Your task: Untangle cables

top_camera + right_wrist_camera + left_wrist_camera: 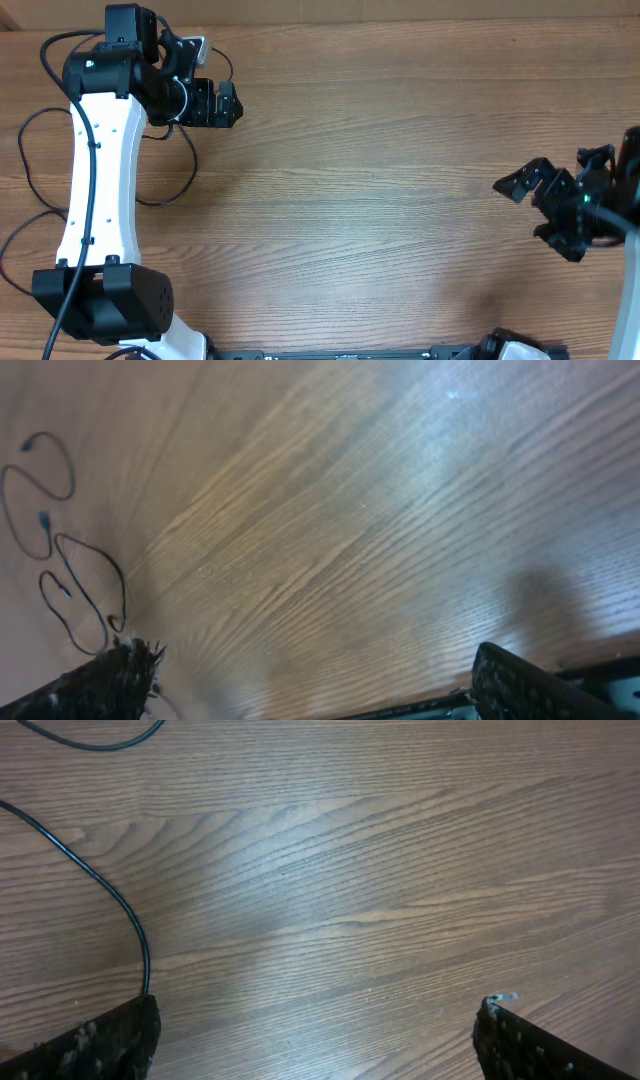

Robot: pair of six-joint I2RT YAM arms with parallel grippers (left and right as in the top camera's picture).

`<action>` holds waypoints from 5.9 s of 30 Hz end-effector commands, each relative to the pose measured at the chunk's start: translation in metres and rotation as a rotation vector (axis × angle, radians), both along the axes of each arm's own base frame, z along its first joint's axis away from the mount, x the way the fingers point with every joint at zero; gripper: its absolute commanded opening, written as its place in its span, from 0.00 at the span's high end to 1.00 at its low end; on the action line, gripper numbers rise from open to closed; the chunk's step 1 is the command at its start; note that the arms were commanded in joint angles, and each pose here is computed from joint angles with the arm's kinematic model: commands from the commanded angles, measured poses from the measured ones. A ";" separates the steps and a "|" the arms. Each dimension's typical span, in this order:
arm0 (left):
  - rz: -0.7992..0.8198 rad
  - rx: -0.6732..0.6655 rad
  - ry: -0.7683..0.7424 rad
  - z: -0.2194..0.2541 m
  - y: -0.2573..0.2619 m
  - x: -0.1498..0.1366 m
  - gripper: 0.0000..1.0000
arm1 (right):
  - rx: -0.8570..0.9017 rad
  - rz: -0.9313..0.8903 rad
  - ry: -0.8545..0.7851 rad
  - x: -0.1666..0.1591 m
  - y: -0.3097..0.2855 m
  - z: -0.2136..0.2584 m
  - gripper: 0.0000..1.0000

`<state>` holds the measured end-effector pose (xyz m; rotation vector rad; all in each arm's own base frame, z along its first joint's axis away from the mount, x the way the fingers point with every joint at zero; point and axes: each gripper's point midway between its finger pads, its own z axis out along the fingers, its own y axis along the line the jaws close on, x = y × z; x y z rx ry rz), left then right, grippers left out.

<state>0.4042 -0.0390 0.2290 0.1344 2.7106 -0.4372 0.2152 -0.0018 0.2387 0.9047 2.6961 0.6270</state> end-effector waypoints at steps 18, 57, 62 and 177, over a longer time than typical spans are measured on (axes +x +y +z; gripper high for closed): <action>0.006 0.001 -0.013 0.005 -0.001 0.002 0.00 | -0.125 -0.002 -0.288 -0.048 0.017 0.041 0.00; 0.005 0.001 -0.013 0.005 -0.001 0.002 0.01 | -0.375 0.742 -1.211 0.048 0.120 0.011 0.00; 0.005 0.001 -0.013 0.005 -0.001 0.002 0.00 | -0.426 0.664 -1.253 0.031 0.100 0.004 0.00; 0.006 0.001 -0.013 0.005 -0.001 0.002 0.00 | -0.633 0.213 -1.298 0.029 0.024 -0.065 0.00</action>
